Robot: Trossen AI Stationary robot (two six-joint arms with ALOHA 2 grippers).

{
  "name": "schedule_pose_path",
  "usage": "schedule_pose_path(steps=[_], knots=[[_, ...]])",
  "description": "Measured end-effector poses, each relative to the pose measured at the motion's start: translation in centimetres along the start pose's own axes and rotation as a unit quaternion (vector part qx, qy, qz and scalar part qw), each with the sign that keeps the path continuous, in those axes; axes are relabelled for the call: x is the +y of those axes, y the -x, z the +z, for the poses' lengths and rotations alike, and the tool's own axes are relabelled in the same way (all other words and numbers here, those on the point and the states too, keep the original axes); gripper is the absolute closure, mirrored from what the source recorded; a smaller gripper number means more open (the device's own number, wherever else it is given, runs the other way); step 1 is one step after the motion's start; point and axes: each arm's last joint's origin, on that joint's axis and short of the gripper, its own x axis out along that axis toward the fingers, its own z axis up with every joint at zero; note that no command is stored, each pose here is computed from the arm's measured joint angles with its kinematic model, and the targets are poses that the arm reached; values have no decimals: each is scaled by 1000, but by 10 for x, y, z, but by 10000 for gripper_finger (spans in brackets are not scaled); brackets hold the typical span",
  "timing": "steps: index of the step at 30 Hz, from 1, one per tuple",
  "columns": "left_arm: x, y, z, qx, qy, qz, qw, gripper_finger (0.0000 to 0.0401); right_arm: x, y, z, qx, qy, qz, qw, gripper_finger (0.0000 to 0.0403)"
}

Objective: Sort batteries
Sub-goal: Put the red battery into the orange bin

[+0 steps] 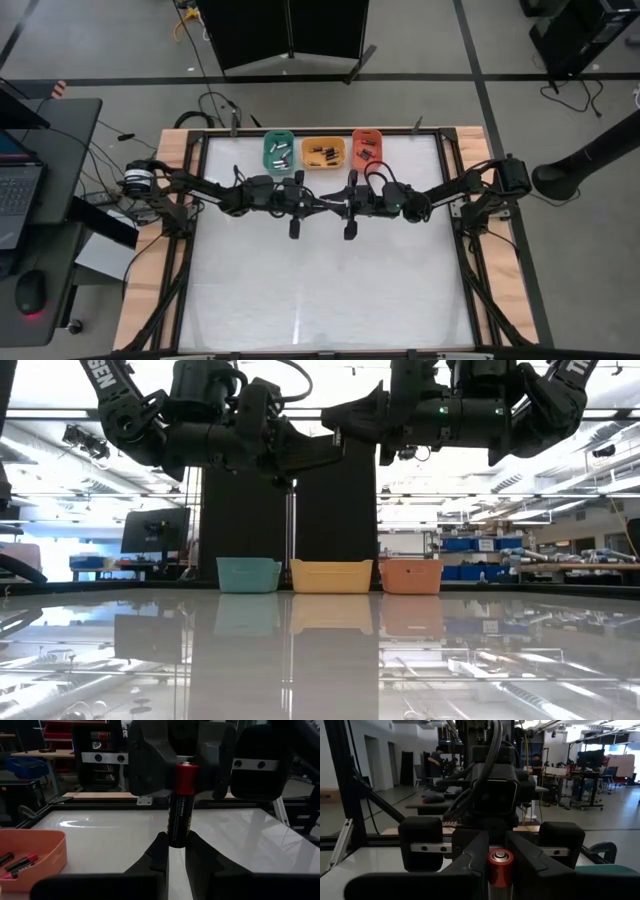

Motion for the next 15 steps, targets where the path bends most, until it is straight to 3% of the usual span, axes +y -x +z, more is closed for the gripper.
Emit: schedule_pose_path(steps=[9,12,15], knots=[[3,0,1,2,-9,43,999,320,-11,4,13,-2,10,-15,1000,341],[5,1,-5,27,-21,69,997,306,-19,8,26,-14,14,-43,999,341],[6,1,-5,28,-36,83,995,298,-27,12,27,16,25,-66,997,341]])
